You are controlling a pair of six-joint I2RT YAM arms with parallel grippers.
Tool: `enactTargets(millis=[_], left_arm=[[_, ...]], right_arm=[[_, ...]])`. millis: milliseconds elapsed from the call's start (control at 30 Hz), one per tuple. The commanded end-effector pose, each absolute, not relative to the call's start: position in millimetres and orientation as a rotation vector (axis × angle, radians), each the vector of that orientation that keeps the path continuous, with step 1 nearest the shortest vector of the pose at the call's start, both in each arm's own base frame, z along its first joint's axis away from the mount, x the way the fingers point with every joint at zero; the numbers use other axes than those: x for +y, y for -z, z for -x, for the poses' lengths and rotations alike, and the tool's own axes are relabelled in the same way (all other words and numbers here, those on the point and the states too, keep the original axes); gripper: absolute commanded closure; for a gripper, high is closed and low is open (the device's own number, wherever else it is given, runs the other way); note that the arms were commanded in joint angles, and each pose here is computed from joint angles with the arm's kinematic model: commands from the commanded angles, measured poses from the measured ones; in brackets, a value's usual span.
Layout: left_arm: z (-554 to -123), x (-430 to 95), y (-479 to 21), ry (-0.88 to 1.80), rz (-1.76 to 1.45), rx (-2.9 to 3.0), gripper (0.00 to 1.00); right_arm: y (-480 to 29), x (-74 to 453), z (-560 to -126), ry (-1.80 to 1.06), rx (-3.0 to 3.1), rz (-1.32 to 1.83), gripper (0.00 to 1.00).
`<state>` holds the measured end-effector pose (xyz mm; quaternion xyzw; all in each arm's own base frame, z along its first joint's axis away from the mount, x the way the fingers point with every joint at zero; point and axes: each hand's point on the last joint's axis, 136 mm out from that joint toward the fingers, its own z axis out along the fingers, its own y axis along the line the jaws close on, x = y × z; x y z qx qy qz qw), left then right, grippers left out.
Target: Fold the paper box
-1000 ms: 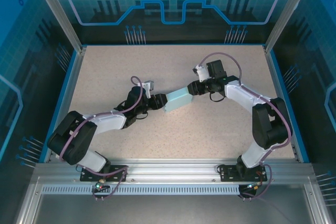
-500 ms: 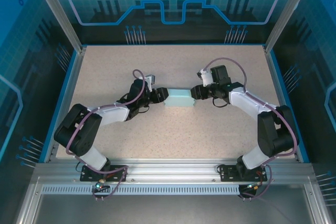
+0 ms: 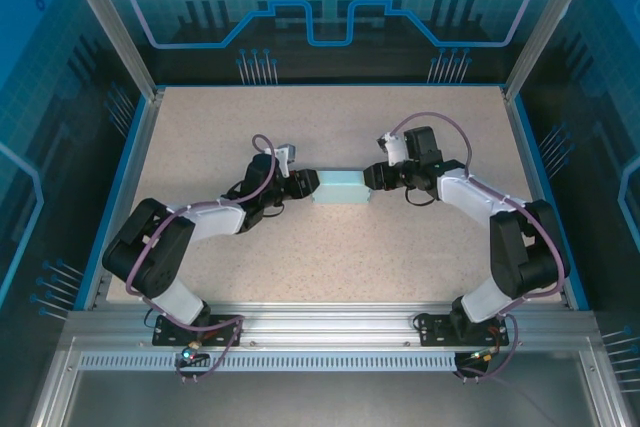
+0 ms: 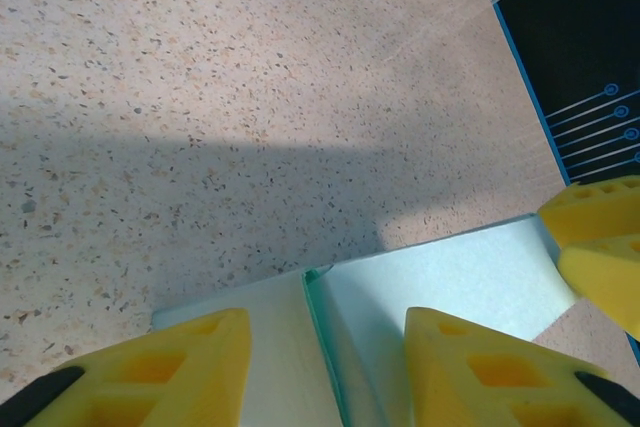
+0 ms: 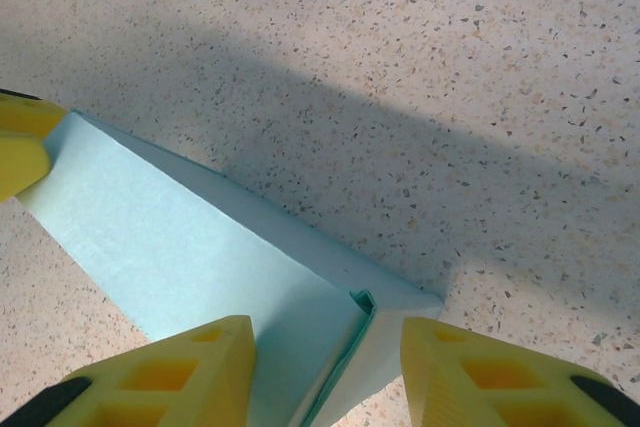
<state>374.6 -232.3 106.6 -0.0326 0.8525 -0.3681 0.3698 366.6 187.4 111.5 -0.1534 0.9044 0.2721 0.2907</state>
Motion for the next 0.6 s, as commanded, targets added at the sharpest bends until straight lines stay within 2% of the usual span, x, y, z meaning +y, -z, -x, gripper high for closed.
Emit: enactTargets(millis=[0, 367, 567], left_arm=[[-339.5, -217.7, -43.6, 0.877, 0.118, 2.417, 0.57], [-344.6, -221.2, -56.3, 0.899, 0.117, 2.378, 0.59], [-344.9, -223.2, -52.8, 0.902, 0.117, 2.386, 0.58]], right_arm=[[-64.1, 172.3, -344.7, -0.698, 2.59, 0.356, 0.57], [-102.0, 179.2, -366.7, -0.707, 2.513, 0.399, 0.56], [-130.8, 185.4, -374.6, -0.765, 2.451, 0.428, 0.52]])
